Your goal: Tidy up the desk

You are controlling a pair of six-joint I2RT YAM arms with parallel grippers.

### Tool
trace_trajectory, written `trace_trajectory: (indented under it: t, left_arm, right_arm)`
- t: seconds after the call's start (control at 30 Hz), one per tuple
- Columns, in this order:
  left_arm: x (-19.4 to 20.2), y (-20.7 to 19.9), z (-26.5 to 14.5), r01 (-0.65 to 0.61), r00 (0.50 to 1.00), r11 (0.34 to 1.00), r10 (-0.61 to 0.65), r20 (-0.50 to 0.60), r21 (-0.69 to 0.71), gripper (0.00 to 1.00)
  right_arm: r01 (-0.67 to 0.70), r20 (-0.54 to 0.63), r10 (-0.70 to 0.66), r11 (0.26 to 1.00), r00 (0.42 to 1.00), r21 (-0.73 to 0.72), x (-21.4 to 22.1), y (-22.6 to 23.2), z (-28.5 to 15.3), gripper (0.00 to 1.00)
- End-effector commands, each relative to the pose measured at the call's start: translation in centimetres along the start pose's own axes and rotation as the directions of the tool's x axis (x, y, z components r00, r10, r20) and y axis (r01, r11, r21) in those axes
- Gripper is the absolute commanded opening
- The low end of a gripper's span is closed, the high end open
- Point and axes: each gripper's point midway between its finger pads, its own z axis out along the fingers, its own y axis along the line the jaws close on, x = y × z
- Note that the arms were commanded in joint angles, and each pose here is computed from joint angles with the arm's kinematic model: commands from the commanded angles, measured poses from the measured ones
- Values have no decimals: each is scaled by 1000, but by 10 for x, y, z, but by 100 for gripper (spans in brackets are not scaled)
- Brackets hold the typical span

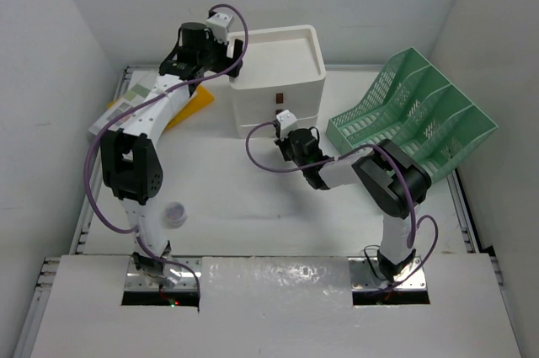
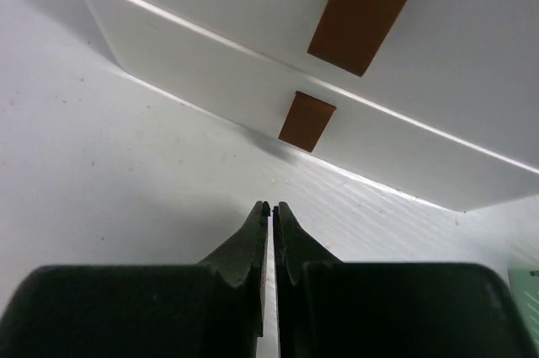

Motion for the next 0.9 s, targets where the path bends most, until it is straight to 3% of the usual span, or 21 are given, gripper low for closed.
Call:
trace_trajectory:
  t: [0.0, 0.03, 0.1, 0.2, 0.33, 0.6, 0.87]
  left_arm:
    - [38, 10, 6, -1, 992, 1000, 0, -127, -9, 87]
    - [38, 9, 5, -1, 992, 1000, -1, -130, -9, 87]
    - [36, 9, 6, 2, 992, 1000, -3, -126, -7, 87]
    - [35, 9, 7, 3, 992, 1000, -3, -128, -6, 87]
    - [35, 11, 7, -2, 992, 1000, 1, -127, -9, 87]
    - [38, 11, 15, 9, 992, 1000, -8, -128, 8, 87]
    - [48, 11, 21, 19, 989, 1000, -16, -149, 18, 87]
  right_arm:
    - [-83, 59, 83, 997, 995, 5, -28, -7, 4, 5]
    - [-104, 63, 103, 995, 993, 14, -32, -11, 8, 15]
    - [-194, 81, 190, 980, 978, 39, -36, -20, 18, 26]
    - [-250, 103, 246, 968, 964, 32, -44, -23, 32, 27]
    - [-265, 60, 263, 964, 963, 31, -29, -17, 54, 39]
    - [-301, 138, 294, 953, 946, 35, -38, -20, 57, 43]
    - [-344, 269, 305, 933, 913, 108, -55, -39, 58, 38]
